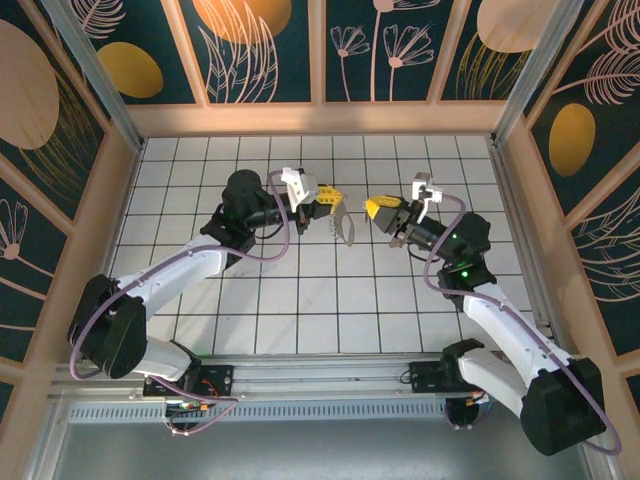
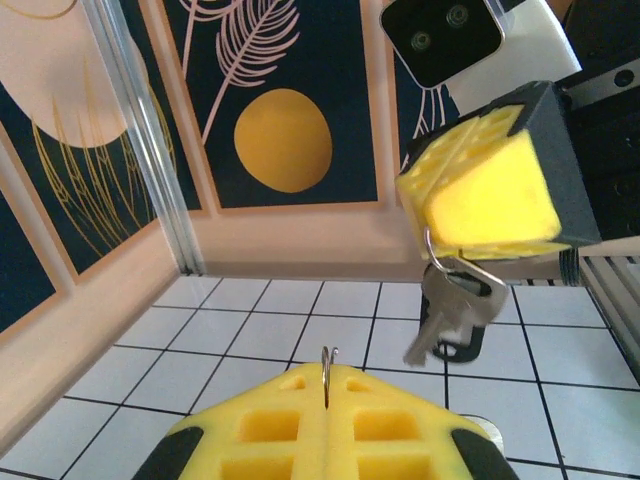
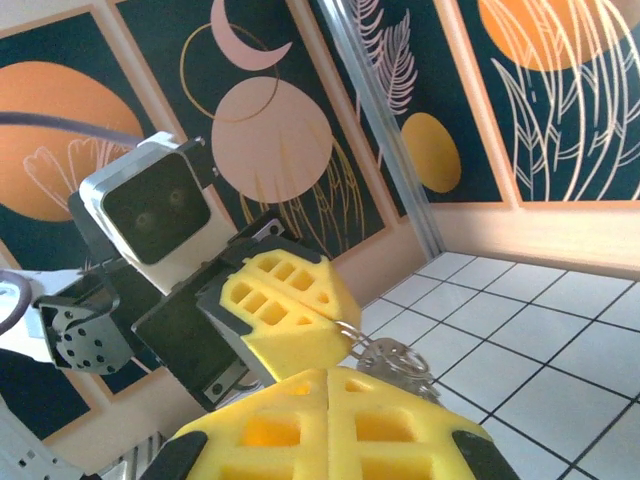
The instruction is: Put the keys on the keyring
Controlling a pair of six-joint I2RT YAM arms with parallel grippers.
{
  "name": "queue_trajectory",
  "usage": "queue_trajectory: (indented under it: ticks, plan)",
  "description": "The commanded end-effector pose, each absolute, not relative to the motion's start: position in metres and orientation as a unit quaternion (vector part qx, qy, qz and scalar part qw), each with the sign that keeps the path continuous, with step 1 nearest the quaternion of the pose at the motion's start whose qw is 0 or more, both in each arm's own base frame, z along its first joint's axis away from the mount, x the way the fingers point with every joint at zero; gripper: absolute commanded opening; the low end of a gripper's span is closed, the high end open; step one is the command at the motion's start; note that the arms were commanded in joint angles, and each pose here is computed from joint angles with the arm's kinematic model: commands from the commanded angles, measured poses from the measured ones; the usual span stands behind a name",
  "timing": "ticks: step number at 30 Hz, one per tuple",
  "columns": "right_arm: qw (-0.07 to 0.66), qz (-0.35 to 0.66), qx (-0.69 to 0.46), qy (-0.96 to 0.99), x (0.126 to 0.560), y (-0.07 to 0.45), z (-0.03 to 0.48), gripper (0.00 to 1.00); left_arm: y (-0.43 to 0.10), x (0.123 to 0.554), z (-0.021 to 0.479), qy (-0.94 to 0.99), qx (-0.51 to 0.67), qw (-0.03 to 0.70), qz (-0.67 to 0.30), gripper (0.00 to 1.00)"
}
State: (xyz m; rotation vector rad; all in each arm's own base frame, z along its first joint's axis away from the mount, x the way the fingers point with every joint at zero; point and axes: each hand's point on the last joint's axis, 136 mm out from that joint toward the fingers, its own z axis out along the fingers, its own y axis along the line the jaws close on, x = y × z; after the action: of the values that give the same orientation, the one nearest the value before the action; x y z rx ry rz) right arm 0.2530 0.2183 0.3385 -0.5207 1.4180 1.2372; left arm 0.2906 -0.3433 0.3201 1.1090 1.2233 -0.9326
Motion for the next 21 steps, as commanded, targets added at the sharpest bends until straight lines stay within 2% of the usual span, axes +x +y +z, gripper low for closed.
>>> queue_trajectory:
  ticks: [1,21]
  plan:
    - [0.588,0.521,-0.252,0.565,0.248,0.225,0.363,0.0,-0.349,0.288,0.332,0.505,0.487,0.59,-0.4,0.0]
    - [0.587,0.521,-0.259,0.563,0.257,0.24,0.363,0.0,-0.357,0.285,0.332,0.504,0.491,0.583,-0.406,0.0]
